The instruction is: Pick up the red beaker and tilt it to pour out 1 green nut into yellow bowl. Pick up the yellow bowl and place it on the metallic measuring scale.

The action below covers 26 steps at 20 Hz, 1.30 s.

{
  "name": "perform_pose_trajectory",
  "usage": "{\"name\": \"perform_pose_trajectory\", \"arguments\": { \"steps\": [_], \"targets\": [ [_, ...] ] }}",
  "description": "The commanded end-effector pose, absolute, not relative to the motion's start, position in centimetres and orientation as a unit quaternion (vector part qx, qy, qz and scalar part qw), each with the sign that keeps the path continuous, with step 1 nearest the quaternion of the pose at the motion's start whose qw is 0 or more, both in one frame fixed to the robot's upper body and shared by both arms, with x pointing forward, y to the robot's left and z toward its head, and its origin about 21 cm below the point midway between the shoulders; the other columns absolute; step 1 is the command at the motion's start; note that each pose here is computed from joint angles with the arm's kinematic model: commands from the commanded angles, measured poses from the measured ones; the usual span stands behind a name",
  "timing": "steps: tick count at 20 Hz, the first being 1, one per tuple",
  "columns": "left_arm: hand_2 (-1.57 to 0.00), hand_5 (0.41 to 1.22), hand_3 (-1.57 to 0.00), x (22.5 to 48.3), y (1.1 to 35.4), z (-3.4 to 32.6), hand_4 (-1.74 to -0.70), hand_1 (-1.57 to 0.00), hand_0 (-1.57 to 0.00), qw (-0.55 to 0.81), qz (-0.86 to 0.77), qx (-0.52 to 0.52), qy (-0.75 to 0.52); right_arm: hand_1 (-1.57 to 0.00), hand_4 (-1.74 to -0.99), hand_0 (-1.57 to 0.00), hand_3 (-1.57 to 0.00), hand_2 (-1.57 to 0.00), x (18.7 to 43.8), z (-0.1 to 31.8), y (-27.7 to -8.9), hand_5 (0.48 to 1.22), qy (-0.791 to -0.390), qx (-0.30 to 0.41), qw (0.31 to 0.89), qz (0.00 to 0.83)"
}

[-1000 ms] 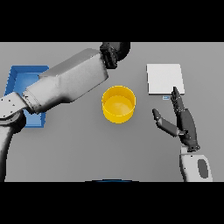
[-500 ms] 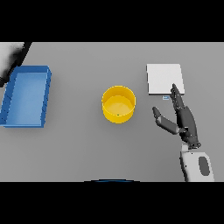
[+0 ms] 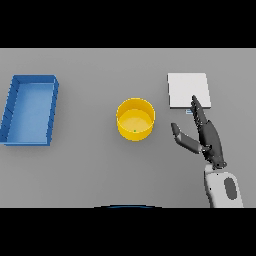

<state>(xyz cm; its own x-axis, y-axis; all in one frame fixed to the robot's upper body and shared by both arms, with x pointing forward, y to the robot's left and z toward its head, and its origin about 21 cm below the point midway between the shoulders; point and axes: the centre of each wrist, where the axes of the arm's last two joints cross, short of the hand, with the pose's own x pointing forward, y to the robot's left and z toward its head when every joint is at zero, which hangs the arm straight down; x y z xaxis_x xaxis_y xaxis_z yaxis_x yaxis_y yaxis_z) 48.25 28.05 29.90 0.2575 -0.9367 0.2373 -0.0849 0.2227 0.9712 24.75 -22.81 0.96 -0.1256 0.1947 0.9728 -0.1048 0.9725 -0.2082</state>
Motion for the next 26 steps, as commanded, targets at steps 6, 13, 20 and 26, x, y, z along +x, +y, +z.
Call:
{"name": "perform_pose_trajectory", "arguments": {
  "steps": [6, 13, 20, 26],
  "targets": [
    [-1.57, 1.221, -1.46, 47.2, 32.7, 21.4, -1.74, -1.57, -1.57, 0.716, -0.251, 0.469, -0.451, 0.00, -1.302, 0.00, 0.00, 0.00, 25.0, 0.5, -23.0, 0.671, -0.738, -0.032, 0.664, 0.118],
    [-1.57, 1.221, -1.48, 43.9, 35.7, 15.2, -1.74, -1.57, -1.57, 0.763, -0.165, 0.450, -0.434, 0.00, -1.307, 0.00, 0.00, 0.00, 24.4, 0.2, -23.4, 0.714, -0.742, -0.035, 0.657, 0.131],
    [-1.57, 1.146, -1.32, 40.2, 34.6, 13.2, -1.74, -1.57, -1.57, 0.766, -0.140, 0.439, -0.448, 0.00, -1.335, 0.00, 0.00, 0.00, 24.5, 0.3, -23.1, 0.725, -0.741, -0.037, 0.658, 0.132],
    [-1.57, 0.810, -0.93, 38.1, 33.8, 12.1, -1.25, -1.57, -1.57, 0.780, -0.169, 0.406, -0.445, 0.00, -1.327, 0.00, 0.00, 0.00, 24.8, 0.8, -22.9, 0.730, -0.744, -0.040, 0.654, 0.133]
  ]
}}
